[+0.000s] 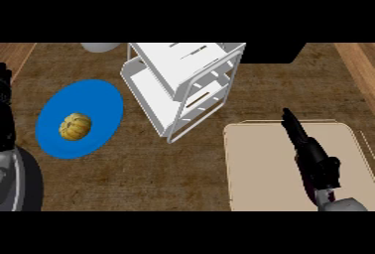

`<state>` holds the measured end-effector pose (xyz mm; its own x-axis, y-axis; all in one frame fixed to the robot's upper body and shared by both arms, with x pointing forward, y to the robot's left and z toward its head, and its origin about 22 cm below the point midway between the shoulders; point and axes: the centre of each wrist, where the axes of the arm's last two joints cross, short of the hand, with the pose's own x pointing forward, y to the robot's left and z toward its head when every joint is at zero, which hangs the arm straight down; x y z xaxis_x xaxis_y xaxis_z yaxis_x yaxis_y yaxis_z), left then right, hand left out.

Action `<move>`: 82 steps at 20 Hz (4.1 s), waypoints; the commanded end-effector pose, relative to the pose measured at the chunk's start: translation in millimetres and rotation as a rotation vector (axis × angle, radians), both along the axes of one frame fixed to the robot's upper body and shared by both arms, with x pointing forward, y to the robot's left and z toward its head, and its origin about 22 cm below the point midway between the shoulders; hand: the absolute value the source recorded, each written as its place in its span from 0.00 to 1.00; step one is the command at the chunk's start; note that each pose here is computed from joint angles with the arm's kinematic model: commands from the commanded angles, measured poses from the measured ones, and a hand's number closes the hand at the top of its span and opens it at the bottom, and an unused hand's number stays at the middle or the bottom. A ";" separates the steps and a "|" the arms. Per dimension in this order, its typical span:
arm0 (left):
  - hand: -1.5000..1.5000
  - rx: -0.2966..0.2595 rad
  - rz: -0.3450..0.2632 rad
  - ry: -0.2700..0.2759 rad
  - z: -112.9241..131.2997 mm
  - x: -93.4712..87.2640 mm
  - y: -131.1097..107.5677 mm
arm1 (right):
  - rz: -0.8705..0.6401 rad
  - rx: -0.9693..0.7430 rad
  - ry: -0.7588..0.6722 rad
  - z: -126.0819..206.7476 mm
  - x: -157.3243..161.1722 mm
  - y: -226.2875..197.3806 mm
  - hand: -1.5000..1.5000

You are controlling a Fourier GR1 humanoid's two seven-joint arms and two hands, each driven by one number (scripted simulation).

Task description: Pick the eggplant from the tray and place it in the tiered basket

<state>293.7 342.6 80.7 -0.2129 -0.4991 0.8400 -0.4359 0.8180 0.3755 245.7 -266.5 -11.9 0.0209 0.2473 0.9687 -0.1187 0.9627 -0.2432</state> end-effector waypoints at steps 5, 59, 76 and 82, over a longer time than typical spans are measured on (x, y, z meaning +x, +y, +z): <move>0.50 -0.235 -0.410 0.276 -58.3 -10.2 -85.5 | -0.107 -0.113 0.032 1.8 35.6 23.9 0.00; 0.50 -0.359 -0.565 0.439 -105.0 -30.0 -118.4 | -0.033 -1.460 0.654 67.1 7.7 58.1 0.00; 0.50 -0.374 -0.543 0.420 -108.5 -29.5 -104.1 | -0.058 -1.477 0.737 24.6 -1.9 20.1 0.00; 0.50 -0.350 -0.543 0.424 -84.0 -34.8 -110.6 | -0.053 -1.468 0.722 16.8 -12.6 12.9 0.00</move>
<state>264.8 237.3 -17.0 0.0232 -0.1062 0.9941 0.1897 0.9767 0.1000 244.2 -248.8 13.3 0.3646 0.8828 -0.2962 -0.5833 -0.0314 -0.8117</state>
